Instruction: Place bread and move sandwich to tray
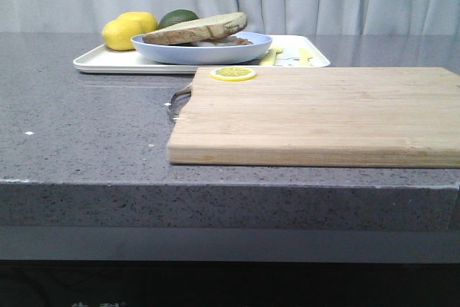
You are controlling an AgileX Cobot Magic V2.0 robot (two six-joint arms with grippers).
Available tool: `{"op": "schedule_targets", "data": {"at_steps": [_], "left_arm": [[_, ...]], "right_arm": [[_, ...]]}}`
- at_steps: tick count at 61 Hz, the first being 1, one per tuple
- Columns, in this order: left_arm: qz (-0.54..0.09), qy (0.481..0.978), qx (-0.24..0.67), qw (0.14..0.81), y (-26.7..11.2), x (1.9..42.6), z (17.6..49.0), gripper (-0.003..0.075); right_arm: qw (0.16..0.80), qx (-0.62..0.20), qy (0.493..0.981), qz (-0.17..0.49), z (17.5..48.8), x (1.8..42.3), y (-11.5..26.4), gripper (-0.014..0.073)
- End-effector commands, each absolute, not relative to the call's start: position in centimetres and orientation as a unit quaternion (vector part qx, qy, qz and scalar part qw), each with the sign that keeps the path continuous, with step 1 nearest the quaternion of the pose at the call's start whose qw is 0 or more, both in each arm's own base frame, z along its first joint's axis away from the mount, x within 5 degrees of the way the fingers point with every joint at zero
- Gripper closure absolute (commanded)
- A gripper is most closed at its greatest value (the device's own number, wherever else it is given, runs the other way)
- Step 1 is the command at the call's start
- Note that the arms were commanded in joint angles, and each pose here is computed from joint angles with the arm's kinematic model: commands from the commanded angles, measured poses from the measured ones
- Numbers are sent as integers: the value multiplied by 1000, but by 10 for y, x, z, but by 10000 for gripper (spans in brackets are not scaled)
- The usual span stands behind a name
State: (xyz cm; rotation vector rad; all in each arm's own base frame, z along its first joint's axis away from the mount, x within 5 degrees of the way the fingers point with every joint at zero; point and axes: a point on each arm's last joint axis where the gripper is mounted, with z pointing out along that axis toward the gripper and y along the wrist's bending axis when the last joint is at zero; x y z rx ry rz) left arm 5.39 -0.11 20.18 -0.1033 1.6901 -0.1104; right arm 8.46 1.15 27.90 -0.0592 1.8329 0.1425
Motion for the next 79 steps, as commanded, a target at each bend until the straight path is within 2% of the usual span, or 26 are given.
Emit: {"op": "schedule_targets", "data": {"at_steps": [1, 7, 79], "left_arm": [[-47, 703, -58, 708, 1, 54, 208, 739], [-44, 713, -62, 697, 1, 55, 198, 739], [-44, 710, -61, 701, 1, 55, 199, 739]], "right_arm": [[649, -23, 758, 61, 295, 86, 11, 662], [649, -23, 758, 61, 295, 86, 11, 662], [649, -23, 758, 61, 295, 86, 11, 662]]}}
